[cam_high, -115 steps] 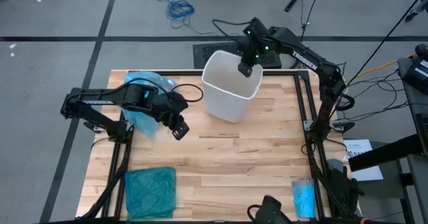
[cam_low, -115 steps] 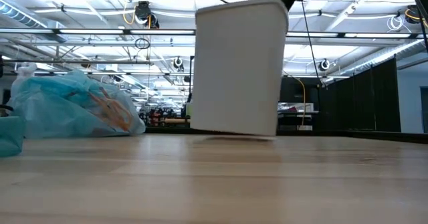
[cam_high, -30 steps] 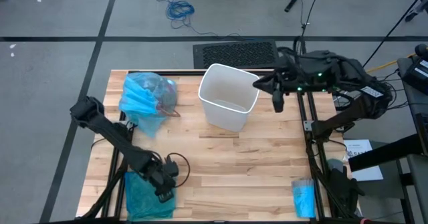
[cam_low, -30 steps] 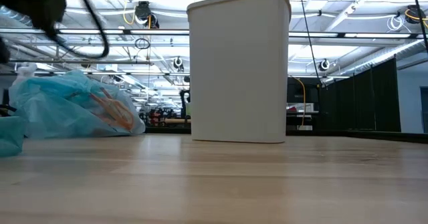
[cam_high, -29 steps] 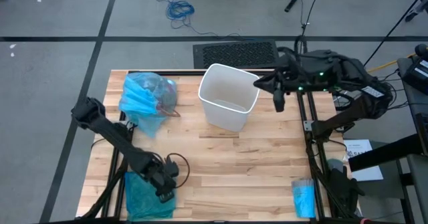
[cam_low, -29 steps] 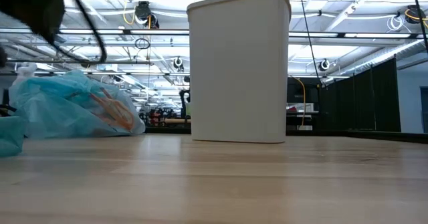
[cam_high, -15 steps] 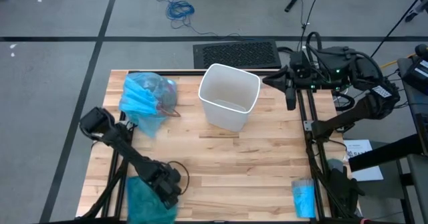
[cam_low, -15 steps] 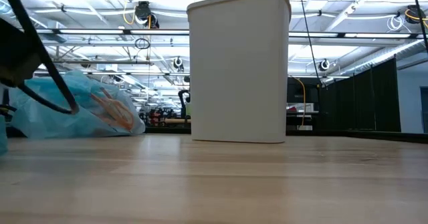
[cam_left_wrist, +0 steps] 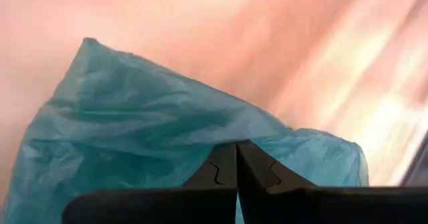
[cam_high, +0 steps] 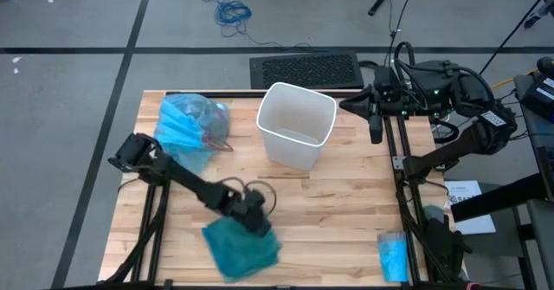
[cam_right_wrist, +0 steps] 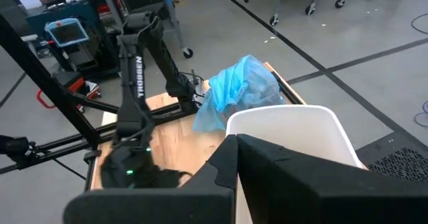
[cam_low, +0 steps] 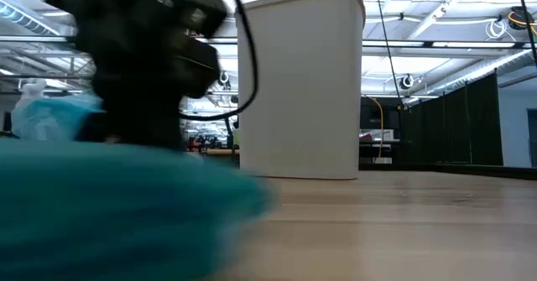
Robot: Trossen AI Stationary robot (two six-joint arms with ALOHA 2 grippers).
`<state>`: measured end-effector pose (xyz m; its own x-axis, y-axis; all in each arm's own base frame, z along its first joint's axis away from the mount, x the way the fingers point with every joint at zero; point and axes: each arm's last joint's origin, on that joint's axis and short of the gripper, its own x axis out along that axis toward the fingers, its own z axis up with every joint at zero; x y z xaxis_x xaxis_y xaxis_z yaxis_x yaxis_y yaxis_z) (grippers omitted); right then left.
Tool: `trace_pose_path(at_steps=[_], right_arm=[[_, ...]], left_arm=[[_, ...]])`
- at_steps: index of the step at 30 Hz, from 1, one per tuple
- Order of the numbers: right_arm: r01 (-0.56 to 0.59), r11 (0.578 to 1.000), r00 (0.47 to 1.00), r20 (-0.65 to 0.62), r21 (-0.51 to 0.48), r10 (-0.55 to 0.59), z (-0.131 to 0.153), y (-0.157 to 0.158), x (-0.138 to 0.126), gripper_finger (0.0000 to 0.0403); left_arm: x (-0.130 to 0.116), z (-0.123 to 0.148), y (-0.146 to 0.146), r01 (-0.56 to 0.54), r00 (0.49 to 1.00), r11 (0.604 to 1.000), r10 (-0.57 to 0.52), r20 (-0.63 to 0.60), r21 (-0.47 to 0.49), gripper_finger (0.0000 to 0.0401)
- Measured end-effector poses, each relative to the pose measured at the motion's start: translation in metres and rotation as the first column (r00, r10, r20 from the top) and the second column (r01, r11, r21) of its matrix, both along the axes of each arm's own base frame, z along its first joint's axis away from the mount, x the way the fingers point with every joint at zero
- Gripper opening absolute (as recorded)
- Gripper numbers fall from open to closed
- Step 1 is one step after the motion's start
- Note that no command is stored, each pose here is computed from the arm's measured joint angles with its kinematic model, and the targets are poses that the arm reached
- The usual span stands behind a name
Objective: Place trash/remove bag and relplace
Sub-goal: Insert the new blue trash bag into the white trash bin
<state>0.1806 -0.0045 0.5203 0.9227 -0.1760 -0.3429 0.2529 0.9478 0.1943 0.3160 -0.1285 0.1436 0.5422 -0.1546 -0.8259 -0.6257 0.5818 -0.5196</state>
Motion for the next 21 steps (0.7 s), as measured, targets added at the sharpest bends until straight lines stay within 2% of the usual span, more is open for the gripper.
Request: trace_pose_path(at_steps=[5,10,14,18,21], right_arm=[[0.0,1.0,1.0,-0.022,0.0,0.0,-0.002,0.0,-0.001,0.0],[0.001,1.0,0.998,-0.061,-0.001,-0.001,-0.006,0.0,0.0,0.0],[0.001,1.0,0.996,-0.089,-0.001,-0.001,-0.009,0.0,0.001,0.0],[-0.001,1.0,0.994,-0.11,-0.008,0.0,-0.01,0.0,0.0,0.0],[-0.003,1.0,0.991,-0.137,-0.012,0.001,-0.013,0.0,-0.001,0.0]], left_arm=[[0.025,0.008,0.045,-0.158,0.979,0.987,0.16,0.124,-0.03,0.0],[0.046,0.024,0.083,-0.227,0.91,0.97,0.242,0.337,-0.081,0.0],[0.059,0.043,0.103,-0.244,0.798,0.956,0.292,0.527,-0.16,0.0],[0.066,0.069,0.11,-0.184,0.634,0.953,0.301,0.712,-0.239,0.0],[0.067,0.085,0.106,-0.112,0.52,0.955,0.291,0.803,-0.273,0.0]])
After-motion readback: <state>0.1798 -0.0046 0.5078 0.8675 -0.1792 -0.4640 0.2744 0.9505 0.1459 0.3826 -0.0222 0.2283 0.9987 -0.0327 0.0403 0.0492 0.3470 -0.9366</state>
